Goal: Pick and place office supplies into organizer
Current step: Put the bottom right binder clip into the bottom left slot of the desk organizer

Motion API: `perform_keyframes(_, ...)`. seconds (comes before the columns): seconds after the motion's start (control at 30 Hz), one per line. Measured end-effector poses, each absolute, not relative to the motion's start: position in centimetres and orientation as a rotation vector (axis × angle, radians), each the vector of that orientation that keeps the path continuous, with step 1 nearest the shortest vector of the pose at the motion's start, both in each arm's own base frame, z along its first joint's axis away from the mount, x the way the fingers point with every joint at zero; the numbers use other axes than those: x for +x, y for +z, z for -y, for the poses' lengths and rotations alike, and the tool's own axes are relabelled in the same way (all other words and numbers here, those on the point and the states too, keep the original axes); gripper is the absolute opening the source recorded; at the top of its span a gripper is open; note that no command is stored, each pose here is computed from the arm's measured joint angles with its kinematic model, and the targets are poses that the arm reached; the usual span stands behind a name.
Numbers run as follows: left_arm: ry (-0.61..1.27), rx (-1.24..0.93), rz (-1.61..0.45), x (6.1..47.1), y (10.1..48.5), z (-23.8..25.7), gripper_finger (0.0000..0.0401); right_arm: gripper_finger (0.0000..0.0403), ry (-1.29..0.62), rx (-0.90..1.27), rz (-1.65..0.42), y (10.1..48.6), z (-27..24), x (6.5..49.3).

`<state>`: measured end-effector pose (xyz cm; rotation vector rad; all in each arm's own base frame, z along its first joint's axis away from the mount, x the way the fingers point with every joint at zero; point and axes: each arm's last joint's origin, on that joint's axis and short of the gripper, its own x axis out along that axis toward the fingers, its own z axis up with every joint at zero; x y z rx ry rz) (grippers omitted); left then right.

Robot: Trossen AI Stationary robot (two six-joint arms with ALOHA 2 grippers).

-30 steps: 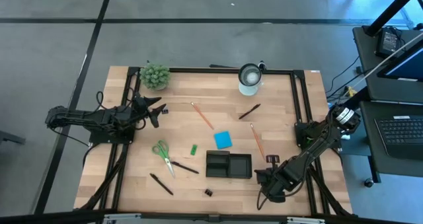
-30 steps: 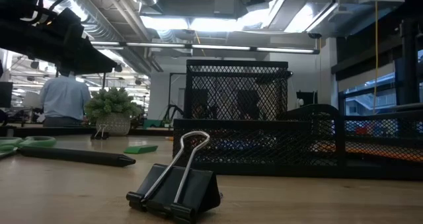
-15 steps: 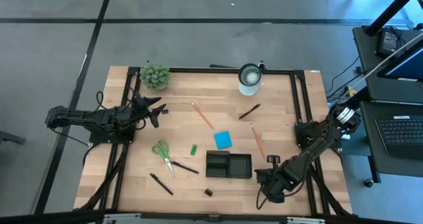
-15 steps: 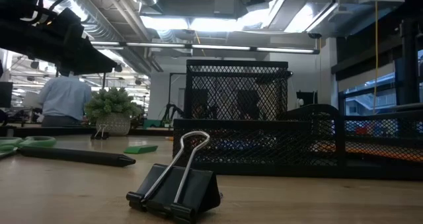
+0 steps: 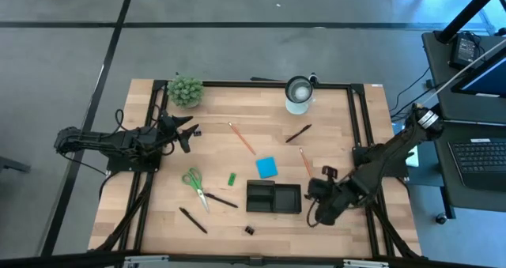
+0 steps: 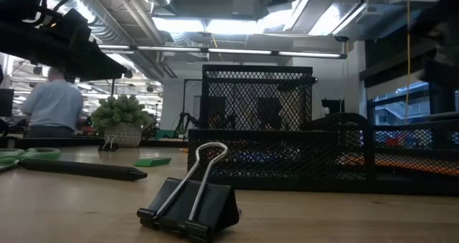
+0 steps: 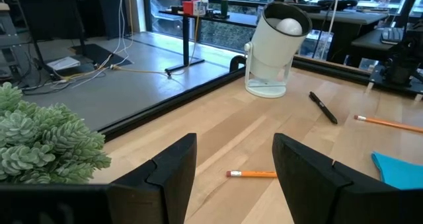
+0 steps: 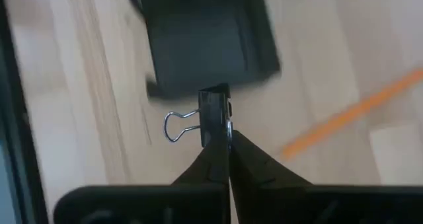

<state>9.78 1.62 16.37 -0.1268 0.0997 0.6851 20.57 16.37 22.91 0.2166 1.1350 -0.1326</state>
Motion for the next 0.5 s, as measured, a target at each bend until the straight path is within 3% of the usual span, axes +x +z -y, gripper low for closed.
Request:
perform_keyframes(0.27, 0.686, -0.126, -0.099, 9.8, 16.4, -1.6, 0.0194, 0.0001, 0.050, 0.166, -0.868, 23.6, -15.9, 25.2)
perform_keyframes(0.5, 0.686, -0.125, -0.100, 9.8, 16.4, -1.6, 0.0194, 0.0001, 0.090, 0.161, -0.851, 22.2, -15.6, 27.5)
